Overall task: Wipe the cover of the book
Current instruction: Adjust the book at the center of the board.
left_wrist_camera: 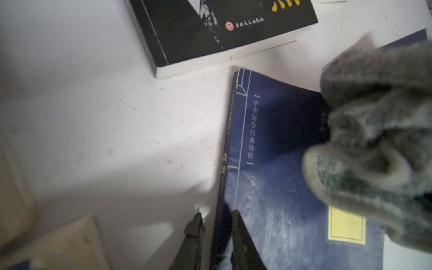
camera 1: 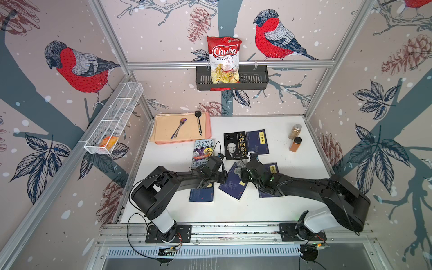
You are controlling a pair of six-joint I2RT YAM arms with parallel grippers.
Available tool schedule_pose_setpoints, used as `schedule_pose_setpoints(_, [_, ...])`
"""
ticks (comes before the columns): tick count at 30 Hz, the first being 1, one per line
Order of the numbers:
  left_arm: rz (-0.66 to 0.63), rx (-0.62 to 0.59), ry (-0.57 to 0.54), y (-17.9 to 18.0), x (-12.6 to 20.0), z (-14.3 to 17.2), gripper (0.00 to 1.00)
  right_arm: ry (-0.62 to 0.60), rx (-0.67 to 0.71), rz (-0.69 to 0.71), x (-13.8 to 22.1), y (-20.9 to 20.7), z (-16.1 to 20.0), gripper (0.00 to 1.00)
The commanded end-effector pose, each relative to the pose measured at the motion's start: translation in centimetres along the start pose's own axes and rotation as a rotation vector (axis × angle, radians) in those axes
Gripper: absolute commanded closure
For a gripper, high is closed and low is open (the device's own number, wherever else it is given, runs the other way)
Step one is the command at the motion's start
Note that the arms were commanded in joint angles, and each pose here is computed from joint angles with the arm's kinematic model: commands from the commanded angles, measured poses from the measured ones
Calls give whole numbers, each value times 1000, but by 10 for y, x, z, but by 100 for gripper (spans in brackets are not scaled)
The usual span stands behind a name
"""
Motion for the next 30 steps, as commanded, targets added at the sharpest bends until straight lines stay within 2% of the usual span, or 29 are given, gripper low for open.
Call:
schedule_pose_setpoints(1, [-23,-5,36,3,-1,5,77,77,-68,32,6,-15,28,90])
schedule_pose_setpoints(7, [45,-10,51,-6,-1,10,77,111,-102,58,-3,-33,46,90])
schedule_pose_setpoints(14, [130,-10,52,-24,8,23,77,104,-79,81,-25,-41,30,91])
schedule_pose_setpoints(17, [127,-3,48,-24,12,28,77,106,-43,102,-30,-35,19,91])
schedule_pose_setpoints(23, [43,-3,2,-19,22,20,77,32,18,124,-12,-18,-4,91])
schedule_pose_setpoints(26, [10,14,-65,-16,30,8,80,-15,79,146,0,-2,-13,90])
schedule_pose_setpoints(30, [18,38,-100,-6,30,-11,80,-34,106,87,15,18,-14,89])
Point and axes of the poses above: each gripper's point midway between its finger pads, its own x axis back along the fingers, its own y axis along the line the jaws close on, z = x × y, the point moved 10 cm from there along x, back along the fingers, and after that the axes turned 1 degree about -x, right-handed, at the moved point
